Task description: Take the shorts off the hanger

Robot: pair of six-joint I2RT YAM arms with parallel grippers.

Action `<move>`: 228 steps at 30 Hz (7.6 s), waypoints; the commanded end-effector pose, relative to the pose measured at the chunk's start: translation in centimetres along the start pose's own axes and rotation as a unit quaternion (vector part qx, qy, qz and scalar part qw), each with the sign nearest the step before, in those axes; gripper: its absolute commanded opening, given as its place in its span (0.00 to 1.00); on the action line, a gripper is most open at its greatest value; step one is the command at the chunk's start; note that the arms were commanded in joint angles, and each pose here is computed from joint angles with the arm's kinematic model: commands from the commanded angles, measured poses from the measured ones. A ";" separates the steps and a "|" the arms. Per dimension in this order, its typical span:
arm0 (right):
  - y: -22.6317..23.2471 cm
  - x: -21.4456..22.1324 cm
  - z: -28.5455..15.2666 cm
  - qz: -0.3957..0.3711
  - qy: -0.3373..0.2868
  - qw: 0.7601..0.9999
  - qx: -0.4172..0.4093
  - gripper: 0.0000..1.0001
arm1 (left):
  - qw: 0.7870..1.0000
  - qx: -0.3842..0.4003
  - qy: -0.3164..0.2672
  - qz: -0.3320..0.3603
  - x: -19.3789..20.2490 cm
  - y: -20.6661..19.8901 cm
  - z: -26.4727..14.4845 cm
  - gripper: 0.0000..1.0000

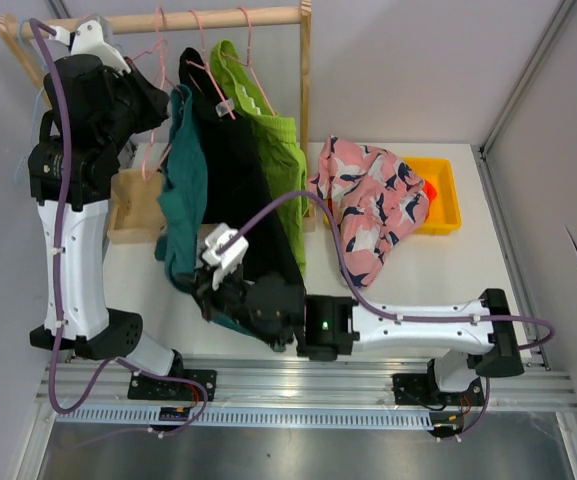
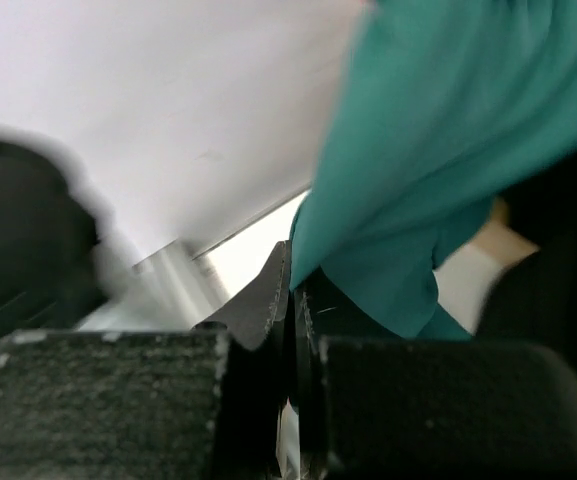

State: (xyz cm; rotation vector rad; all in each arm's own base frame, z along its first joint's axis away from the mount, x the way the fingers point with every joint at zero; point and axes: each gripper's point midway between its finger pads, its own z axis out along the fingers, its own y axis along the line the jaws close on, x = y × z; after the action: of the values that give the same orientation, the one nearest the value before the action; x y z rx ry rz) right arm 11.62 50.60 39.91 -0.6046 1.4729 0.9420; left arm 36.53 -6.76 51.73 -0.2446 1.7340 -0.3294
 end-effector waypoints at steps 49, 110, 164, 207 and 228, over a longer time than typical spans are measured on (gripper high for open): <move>-19.9 -28.4 -24.1 -0.122 -0.182 0.937 0.273 0.00 | 1.000 -0.008 0.001 0.000 5.3 4.0 -12.3 0.00; -59.2 -9.5 -17.2 0.107 -0.128 0.909 0.382 0.00 | 0.999 -0.034 -0.020 0.028 2.4 4.3 -11.6 0.00; -36.6 6.1 -25.2 0.161 -0.013 0.938 0.307 0.99 | 0.991 -0.078 -0.094 0.048 -5.8 6.1 5.4 0.00; -37.7 -2.3 -30.3 0.159 -0.014 0.854 0.495 0.99 | 0.991 0.131 -0.023 -0.034 -0.3 -5.4 0.6 0.95; -38.4 -0.9 -31.0 0.132 0.008 0.851 0.508 0.99 | 0.994 0.102 0.006 -0.049 3.6 -6.1 9.9 0.88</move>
State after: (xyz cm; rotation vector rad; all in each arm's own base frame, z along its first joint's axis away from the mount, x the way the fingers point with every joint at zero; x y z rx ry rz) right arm 25.95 4.26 30.65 0.4070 1.8613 0.2407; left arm 44.48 -14.09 47.53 -0.1608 1.7434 -0.5566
